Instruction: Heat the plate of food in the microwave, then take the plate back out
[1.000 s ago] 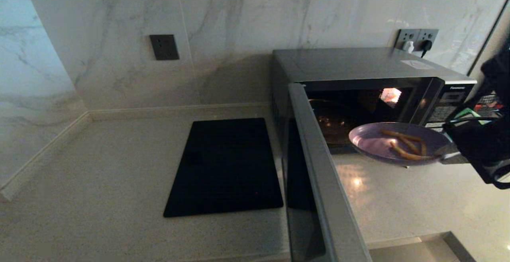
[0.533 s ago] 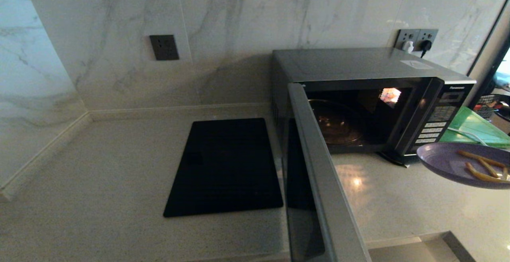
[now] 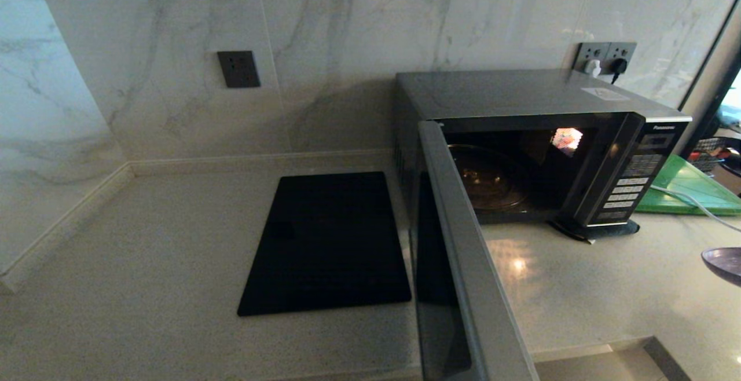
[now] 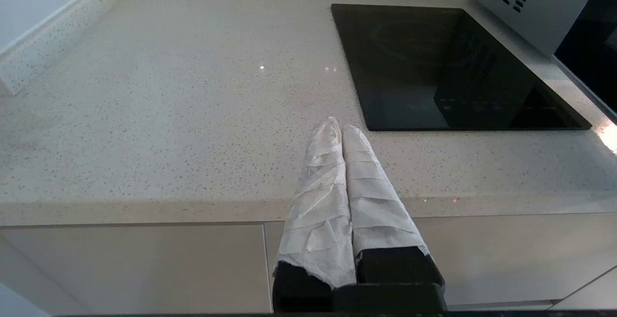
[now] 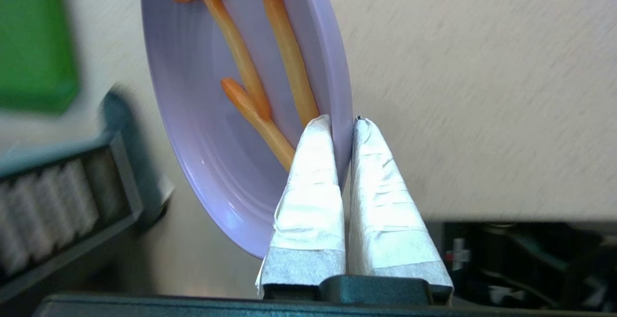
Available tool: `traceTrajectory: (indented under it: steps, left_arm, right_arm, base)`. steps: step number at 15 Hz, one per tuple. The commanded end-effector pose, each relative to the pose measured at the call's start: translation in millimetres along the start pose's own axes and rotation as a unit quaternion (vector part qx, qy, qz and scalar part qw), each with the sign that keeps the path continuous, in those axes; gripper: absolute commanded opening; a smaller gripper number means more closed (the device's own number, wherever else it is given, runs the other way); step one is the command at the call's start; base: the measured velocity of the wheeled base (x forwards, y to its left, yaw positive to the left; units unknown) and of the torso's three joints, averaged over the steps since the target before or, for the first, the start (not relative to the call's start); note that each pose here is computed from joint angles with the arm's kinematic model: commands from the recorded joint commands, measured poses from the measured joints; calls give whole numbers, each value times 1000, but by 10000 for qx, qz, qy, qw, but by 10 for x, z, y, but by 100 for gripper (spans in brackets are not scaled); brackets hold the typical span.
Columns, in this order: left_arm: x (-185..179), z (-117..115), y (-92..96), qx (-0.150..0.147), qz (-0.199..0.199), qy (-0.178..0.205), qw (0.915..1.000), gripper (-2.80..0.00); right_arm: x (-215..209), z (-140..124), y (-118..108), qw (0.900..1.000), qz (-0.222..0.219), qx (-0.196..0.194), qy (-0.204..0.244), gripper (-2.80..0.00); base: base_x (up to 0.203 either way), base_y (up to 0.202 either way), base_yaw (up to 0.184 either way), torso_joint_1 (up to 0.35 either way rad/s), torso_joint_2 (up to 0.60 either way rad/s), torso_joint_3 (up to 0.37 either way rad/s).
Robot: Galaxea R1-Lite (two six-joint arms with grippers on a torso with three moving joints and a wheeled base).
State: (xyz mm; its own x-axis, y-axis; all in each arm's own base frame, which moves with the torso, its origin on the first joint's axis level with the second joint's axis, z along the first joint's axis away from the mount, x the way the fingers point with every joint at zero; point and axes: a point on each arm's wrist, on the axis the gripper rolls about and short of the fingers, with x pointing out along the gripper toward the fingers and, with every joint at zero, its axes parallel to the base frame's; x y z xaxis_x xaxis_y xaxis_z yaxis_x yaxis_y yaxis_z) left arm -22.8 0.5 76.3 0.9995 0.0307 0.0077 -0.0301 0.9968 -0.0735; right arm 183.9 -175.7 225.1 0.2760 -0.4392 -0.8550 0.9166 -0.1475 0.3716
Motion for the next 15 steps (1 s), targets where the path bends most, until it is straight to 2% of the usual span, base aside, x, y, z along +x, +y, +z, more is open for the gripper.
traceTrajectory:
  steps: [1, 9, 11, 13, 15]
  left_arm:
    - [1, 0, 0, -1, 8, 7, 10000, -280]
    - [1, 0, 0, -1, 8, 7, 10000, -280]
    - [0, 0, 0, -1, 7, 0, 10000, -280]
    - [1, 0, 0, -1, 8, 7, 10000, -280]
    - [1, 0, 0, -1, 8, 7, 10000, -280]
  right_arm:
    - [405, 154, 72, 9986, -490, 52, 166, -280]
    - [1409, 383, 542, 9956, -841, -101, 394, -280]
    - [1664, 426, 657, 9964, -746, -181, 358, -280]
    - [1914, 448, 741, 9985, -455, -230, 213, -280]
    - [2035, 419, 748, 9981, -343, -273, 424, -280]
  base:
    - [0, 0, 0, 0, 0, 0]
    - [0, 0, 0, 0, 0, 0]
    - [0, 0, 0, 0, 0, 0]
    - [0, 0, 0, 0, 0, 0]
    - [0, 0, 0, 0, 0, 0]
